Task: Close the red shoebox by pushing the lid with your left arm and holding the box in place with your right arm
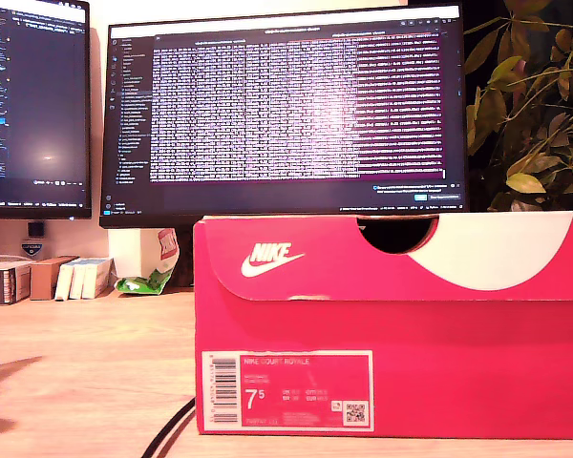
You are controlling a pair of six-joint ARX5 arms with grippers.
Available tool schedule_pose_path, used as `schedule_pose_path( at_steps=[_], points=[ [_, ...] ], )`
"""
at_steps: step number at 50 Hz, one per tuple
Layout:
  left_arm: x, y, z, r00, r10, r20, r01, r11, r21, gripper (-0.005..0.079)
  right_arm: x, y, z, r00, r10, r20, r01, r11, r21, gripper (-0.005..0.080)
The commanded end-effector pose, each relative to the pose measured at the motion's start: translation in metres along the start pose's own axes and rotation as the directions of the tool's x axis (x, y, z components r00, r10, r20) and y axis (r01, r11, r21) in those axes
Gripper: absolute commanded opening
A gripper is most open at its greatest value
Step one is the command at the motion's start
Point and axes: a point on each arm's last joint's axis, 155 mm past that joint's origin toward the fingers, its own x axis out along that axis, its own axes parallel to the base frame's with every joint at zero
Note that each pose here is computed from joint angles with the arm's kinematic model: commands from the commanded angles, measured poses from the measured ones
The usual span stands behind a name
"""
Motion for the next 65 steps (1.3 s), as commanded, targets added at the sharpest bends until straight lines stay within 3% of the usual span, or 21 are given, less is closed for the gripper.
schedule_pose_path(
  at_steps=[1, 21, 35, 65],
  points=[
    [-0.002, 0.004, -0.003, 0.999, 0.022, 0.024, -0.022, 0.999, -0.034, -0.0019, -0.004, 0.0, -0.014, 1.0, -0.007, -0.014, 0.007, 1.0, 0.003, -0.0013],
    [-0.027, 0.01, 0.018, 0.981, 0.103, 0.163, -0.099, 0.994, -0.036, -0.0019, -0.031, 0.004, -0.014, 0.992, -0.017, 0.124, 0.012, 0.999, 0.04, -0.0013],
    [-0.013, 0.015, -0.008, 0.98, 0.113, 0.162, -0.102, 0.992, -0.075, -0.0019, -0.037, 0.005, -0.017, 0.989, -0.021, 0.144, 0.019, 1.0, 0.016, -0.0013],
    [-0.007, 0.029, -0.03, 0.957, 0.187, 0.224, -0.171, 0.981, -0.087, -0.0019, -0.056, -0.007, -0.03, 0.964, -0.113, 0.242, 0.116, 0.993, 0.002, -0.0013]
  ],
)
